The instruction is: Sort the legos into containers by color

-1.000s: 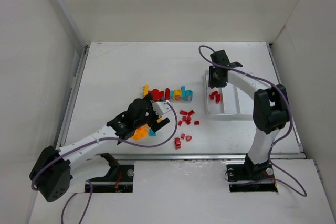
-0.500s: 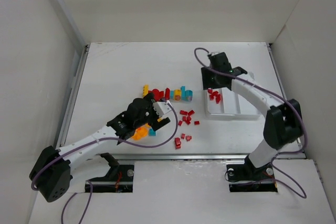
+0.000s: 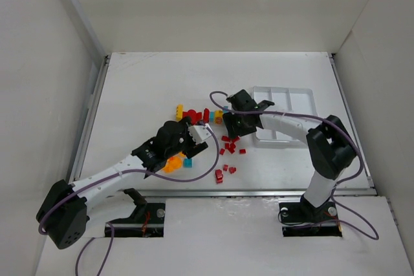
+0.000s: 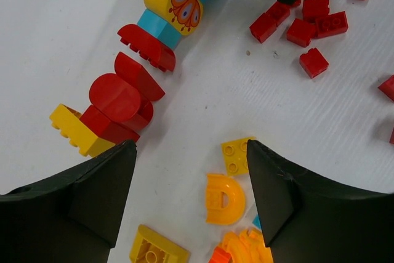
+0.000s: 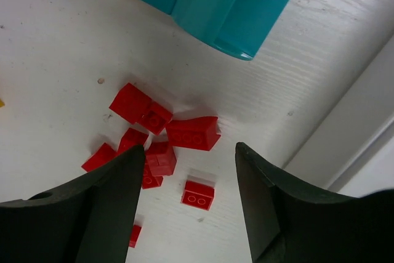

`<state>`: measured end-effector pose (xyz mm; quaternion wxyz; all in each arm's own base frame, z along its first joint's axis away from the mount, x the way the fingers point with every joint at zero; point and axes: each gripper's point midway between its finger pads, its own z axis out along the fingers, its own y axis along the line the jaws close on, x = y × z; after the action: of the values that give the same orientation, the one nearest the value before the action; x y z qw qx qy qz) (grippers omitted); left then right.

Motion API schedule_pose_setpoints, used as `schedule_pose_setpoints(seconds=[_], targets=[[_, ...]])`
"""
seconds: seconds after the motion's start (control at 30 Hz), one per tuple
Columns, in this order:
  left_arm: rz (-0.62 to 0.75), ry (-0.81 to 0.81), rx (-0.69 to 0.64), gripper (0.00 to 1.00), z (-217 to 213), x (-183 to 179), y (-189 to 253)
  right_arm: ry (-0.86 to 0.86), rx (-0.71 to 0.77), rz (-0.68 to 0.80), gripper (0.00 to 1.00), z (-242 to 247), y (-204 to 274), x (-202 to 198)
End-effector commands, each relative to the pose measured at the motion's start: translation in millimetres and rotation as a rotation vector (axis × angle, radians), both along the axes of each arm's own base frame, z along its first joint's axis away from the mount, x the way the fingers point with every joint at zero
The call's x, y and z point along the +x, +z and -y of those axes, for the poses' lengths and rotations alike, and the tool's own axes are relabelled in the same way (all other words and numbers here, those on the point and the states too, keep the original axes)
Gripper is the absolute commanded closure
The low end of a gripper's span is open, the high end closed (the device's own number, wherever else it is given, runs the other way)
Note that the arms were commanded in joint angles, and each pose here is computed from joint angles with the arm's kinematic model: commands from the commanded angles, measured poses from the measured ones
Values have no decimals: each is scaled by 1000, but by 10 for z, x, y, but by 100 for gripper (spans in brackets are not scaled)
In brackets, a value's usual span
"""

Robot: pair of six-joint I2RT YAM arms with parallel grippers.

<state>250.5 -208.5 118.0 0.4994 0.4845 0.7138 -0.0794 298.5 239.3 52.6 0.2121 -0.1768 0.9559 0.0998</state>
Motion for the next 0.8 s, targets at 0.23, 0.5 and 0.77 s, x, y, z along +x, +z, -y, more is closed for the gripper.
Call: schedule_pose_setpoints(seconds=[0.23,0.5,0.77], targets=[[18,25,-14,20,-15,38,59,-42,-16,15,46,-116,-92,83],[21,33,-11,20,-28,48,60,-54,-48,-16,54,-79,-284,56],[14,33,-4,20,-27,49,32,-59,-55,-8,69,-94,-293,110]])
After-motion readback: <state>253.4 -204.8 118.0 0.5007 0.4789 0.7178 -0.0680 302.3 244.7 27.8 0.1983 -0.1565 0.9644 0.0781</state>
